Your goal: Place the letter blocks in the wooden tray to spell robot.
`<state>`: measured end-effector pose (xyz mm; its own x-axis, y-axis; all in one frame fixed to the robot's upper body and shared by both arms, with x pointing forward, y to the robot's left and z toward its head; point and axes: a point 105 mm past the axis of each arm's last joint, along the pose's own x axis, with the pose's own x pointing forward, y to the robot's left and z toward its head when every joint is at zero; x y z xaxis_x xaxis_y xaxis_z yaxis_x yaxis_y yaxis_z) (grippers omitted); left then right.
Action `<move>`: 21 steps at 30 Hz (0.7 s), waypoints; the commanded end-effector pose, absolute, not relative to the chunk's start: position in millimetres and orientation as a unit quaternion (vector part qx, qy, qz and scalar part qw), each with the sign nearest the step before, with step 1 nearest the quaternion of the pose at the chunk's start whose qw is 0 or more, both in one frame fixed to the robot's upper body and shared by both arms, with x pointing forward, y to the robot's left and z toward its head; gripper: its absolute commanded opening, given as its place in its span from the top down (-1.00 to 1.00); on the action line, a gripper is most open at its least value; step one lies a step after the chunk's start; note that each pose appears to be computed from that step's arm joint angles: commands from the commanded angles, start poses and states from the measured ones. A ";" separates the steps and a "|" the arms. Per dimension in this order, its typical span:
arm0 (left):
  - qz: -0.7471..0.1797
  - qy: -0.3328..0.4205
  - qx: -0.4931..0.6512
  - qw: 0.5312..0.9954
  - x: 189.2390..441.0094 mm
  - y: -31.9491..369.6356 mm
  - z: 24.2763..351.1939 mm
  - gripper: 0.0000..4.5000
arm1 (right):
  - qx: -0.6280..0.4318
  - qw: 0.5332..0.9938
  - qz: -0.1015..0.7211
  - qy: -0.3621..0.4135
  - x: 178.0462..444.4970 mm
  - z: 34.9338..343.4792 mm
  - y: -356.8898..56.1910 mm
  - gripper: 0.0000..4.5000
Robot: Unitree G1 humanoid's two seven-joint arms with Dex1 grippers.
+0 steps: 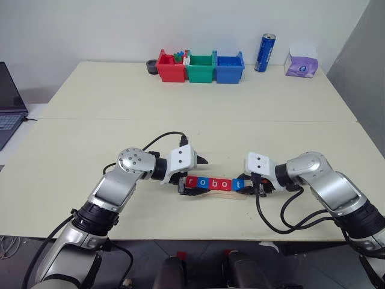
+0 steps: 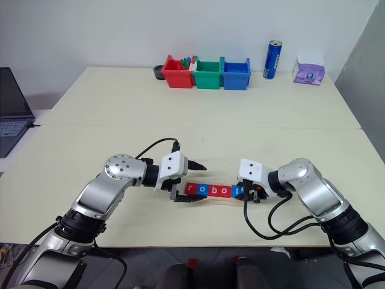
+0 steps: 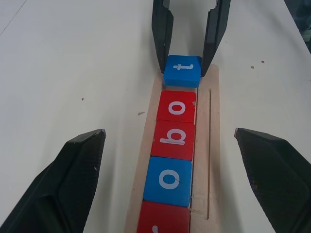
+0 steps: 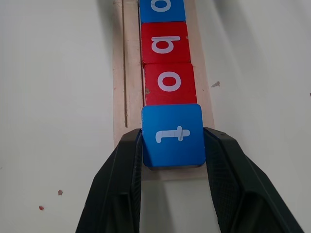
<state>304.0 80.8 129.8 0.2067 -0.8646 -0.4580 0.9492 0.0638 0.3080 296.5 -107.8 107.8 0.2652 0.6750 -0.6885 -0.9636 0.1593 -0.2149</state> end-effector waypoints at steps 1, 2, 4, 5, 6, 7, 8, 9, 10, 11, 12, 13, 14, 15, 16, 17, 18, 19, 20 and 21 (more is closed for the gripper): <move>-0.621 0.051 0.285 0.728 304.0 79.3 141.2 -1.00 | -0.330 0.726 0.567 0.207 298.3 115.9 -103.2 0.35; -0.621 0.050 0.285 0.728 304.3 79.3 141.2 -1.00 | -0.330 0.726 0.566 0.207 298.8 115.5 -103.1 0.35; -0.621 0.050 0.285 0.729 304.2 78.7 141.1 -1.00 | -0.331 0.725 0.566 0.209 299.0 114.7 -103.5 0.35; -0.621 0.049 0.285 0.729 304.1 78.5 141.1 -1.00 | -0.332 0.725 0.566 0.209 299.2 114.4 -103.6 0.35; -0.621 0.049 0.284 0.729 304.1 78.3 141.1 -1.00 | -0.332 0.725 0.566 0.210 299.4 114.1 -103.6 0.35; -0.621 0.049 0.284 0.729 304.2 78.3 141.2 -1.00 | -0.332 0.724 0.566 0.211 299.6 113.7 -103.5 0.35; -0.621 0.049 0.284 0.729 303.9 78.0 141.2 -1.00 | -0.332 0.724 0.566 0.212 299.4 113.4 -103.7 0.35; -0.620 0.049 0.283 0.730 303.8 77.8 141.1 -1.00 | -0.332 0.724 0.566 0.214 299.4 113.1 -103.9 0.35; -0.620 0.048 0.283 0.730 303.8 77.7 141.1 -1.00 | -0.332 0.724 0.566 0.215 299.3 112.8 -104.2 0.35; -0.620 0.048 0.283 0.730 303.8 77.6 141.1 -1.00 | -0.331 0.723 0.566 0.216 299.4 112.7 -104.4 0.35; -0.619 0.048 0.283 0.731 303.9 77.6 141.1 -1.00 | -0.331 0.723 0.566 0.217 299.5 112.6 -104.5 0.35; -0.619 0.047 0.283 0.731 304.1 77.5 141.2 -1.00 | -0.331 0.723 0.566 0.217 300.0 112.7 -104.5 0.35; -0.619 0.047 0.282 0.732 304.2 77.5 141.3 -1.00 | -0.331 0.724 0.565 0.217 300.7 113.1 -104.4 0.20; -0.618 0.047 0.282 0.732 304.4 77.4 141.3 -1.00 | -0.330 0.725 0.565 0.217 301.4 113.8 -104.0 0.03; -0.618 0.046 0.282 0.733 304.7 77.3 141.3 -1.00 | -0.329 0.726 0.564 0.216 302.1 114.4 -103.6 -0.10; -0.617 0.046 0.282 0.733 305.0 77.2 141.4 -1.00 | -0.328 0.728 0.564 0.213 303.2 115.7 -102.6 -0.25; -0.617 0.046 0.282 0.734 305.2 77.0 141.5 -1.00 | -0.325 0.729 0.563 0.212 304.0 116.9 -101.7 -0.41; -0.617 0.045 0.281 0.734 305.3 77.0 141.5 -1.00 | -0.324 0.730 0.563 0.210 304.6 118.3 -100.9 -0.57; -0.616 0.045 0.281 0.734 305.3 77.0 141.4 -1.00 | -0.319 0.733 0.564 0.206 304.9 121.7 -99.4 -0.73; -0.616 0.046 0.282 0.734 305.3 77.0 141.4 -1.00 | -0.315 0.735 0.565 0.204 305.0 124.0 -98.5 -0.90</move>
